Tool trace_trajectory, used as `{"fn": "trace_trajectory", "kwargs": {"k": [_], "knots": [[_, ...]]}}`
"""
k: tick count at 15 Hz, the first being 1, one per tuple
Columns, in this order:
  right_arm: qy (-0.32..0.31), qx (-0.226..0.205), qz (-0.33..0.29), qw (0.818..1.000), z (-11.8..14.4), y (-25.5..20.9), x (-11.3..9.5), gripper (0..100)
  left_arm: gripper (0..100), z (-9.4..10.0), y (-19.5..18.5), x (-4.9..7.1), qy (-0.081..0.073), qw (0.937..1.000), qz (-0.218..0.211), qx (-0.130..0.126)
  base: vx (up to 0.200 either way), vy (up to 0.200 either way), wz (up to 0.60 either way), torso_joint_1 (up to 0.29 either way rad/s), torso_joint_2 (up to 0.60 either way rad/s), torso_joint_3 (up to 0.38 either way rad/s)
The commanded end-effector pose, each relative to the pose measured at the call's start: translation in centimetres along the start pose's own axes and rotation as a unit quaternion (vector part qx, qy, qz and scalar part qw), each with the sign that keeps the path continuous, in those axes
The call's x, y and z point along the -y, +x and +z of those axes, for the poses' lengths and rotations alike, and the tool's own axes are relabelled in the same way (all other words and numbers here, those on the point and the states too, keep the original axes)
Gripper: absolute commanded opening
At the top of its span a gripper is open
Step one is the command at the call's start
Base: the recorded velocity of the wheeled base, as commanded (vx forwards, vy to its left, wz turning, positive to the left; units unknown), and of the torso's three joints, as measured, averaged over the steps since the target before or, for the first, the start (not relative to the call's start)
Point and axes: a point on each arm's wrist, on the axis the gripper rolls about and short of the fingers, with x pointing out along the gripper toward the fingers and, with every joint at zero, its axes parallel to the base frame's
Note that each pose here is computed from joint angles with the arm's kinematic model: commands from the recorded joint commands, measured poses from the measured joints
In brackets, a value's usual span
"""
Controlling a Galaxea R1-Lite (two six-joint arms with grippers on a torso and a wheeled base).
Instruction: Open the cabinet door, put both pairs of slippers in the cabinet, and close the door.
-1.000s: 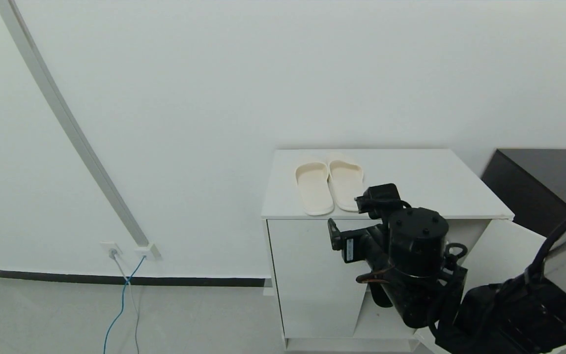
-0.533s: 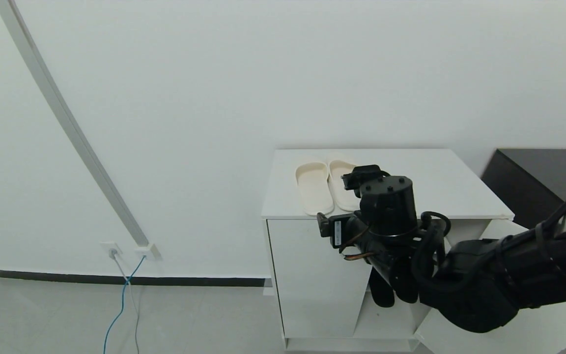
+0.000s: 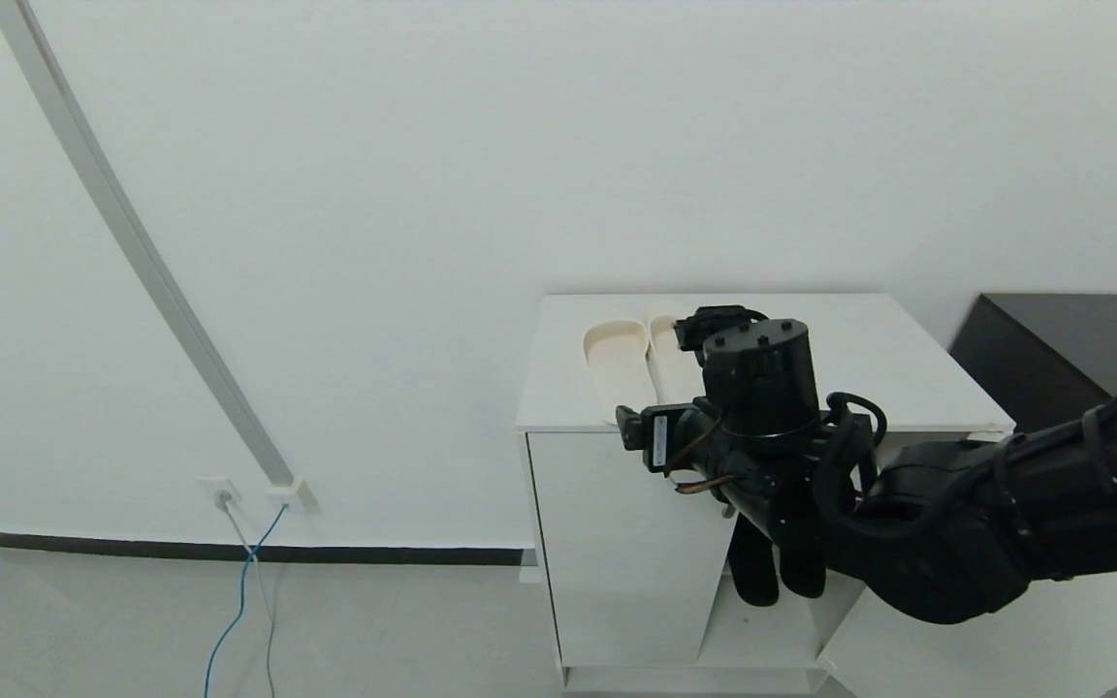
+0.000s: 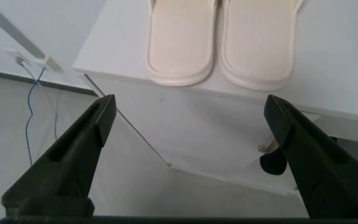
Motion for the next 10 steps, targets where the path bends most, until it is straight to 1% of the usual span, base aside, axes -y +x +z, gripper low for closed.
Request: {"fn": "trace_trajectory", "kwargs": {"k": [1, 2, 10], "knots": [[0.001, 0.002, 0.000, 1.000, 0.11, -0.10, 0.01, 100, 0, 0.01, 0.00, 0.00, 0.000, 1.0000, 0.000, 0.000, 0.200, 0.000, 0.00, -0.002, 0.00, 0.002], [0.001, 0.002, 0.000, 1.000, 0.11, -0.10, 0.01, 100, 0, 0.02, 0.00, 0.00, 0.000, 1.0000, 0.000, 0.001, 0.200, 0.000, 0.00, 0.002, 0.00, 0.007], [-0.006, -0.010, -0.005, 1.000, -0.80, 0.21, 0.01, 100, 0, 0.01, 0.00, 0.00, 0.000, 1.0000, 0.000, 0.000, 0.000, 0.000, 0.00, 0.000, 0.00, 0.000]]}}
